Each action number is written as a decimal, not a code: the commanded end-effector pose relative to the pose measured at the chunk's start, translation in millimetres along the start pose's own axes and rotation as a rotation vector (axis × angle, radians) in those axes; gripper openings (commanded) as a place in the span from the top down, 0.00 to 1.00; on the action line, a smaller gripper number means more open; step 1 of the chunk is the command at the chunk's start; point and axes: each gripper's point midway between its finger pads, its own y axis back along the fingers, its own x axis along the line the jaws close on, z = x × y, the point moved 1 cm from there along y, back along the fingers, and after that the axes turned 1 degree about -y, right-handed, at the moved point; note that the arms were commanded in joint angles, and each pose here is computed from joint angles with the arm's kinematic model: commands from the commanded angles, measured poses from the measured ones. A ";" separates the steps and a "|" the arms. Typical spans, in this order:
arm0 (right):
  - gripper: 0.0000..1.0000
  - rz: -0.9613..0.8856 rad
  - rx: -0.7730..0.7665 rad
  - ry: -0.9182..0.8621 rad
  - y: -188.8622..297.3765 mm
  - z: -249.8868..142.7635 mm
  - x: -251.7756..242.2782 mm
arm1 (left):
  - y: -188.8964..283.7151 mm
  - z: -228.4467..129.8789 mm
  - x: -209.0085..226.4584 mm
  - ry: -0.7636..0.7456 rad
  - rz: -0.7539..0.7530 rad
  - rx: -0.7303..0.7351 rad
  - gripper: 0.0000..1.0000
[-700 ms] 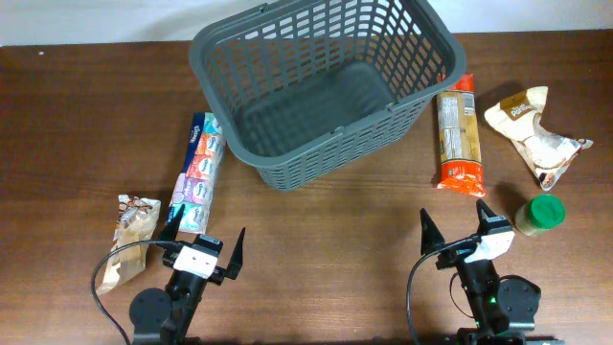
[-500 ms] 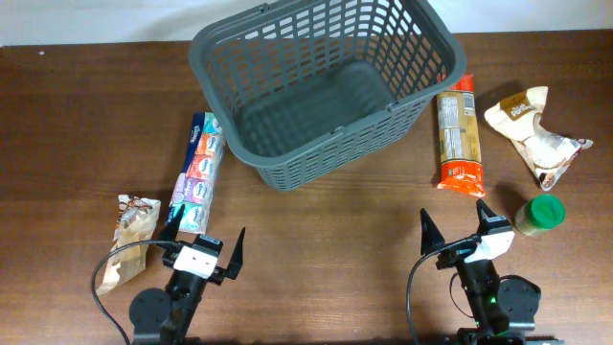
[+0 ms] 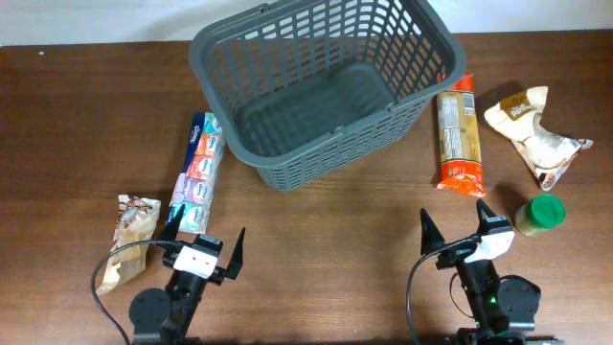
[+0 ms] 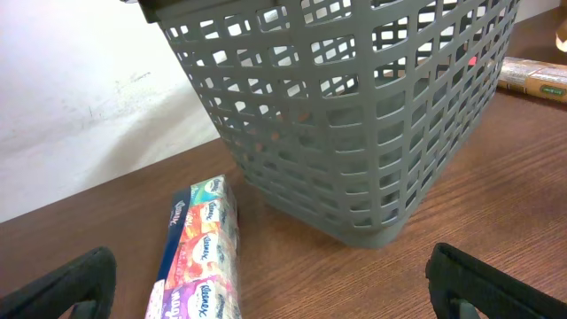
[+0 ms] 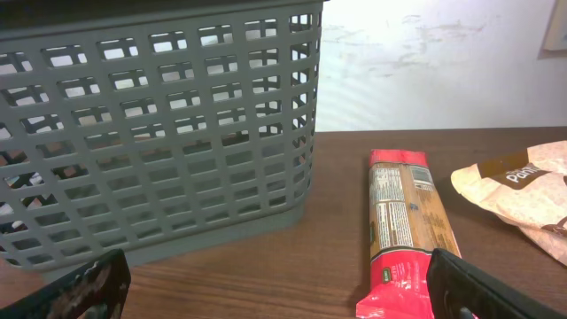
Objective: Pack container
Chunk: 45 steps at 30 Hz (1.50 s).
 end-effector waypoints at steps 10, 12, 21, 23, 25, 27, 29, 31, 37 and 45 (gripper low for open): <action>0.01 0.022 0.004 0.006 0.1 -2.1 4.2 | -0.4 -3.5 1.0 -0.015 0.009 0.002 0.01; 0.01 0.022 0.004 0.006 0.1 -2.1 4.2 | -0.4 -3.5 1.0 -0.014 0.009 0.002 0.01; 0.01 0.022 0.004 0.006 0.1 -2.1 4.2 | -0.4 -3.5 1.0 -0.014 0.009 0.002 0.01; 0.01 0.022 0.004 0.006 0.1 -2.1 4.2 | -0.4 -3.7 1.0 -0.015 0.009 0.003 0.01; 0.01 0.022 0.004 0.006 0.1 -2.1 4.2 | -0.4 -3.6 1.0 -0.014 0.009 0.002 0.01; 0.01 0.022 0.004 0.006 0.1 -2.1 4.2 | -0.4 -3.5 1.0 -0.015 0.009 0.002 0.01; 0.01 0.022 0.004 0.006 0.1 -2.1 4.2 | -0.4 -3.5 1.0 -0.015 0.009 0.002 0.01; 0.01 0.022 0.004 0.006 0.1 -2.1 4.2 | -0.4 -3.7 1.0 -0.015 0.009 0.003 0.01; 0.01 0.022 0.004 0.006 0.1 -2.1 4.2 | -0.4 -3.5 1.0 -0.015 0.009 0.002 0.01; 0.01 0.022 0.004 0.006 0.1 -2.1 4.2 | 0.3 2.7 -14.5 0.036 -0.088 -0.032 0.01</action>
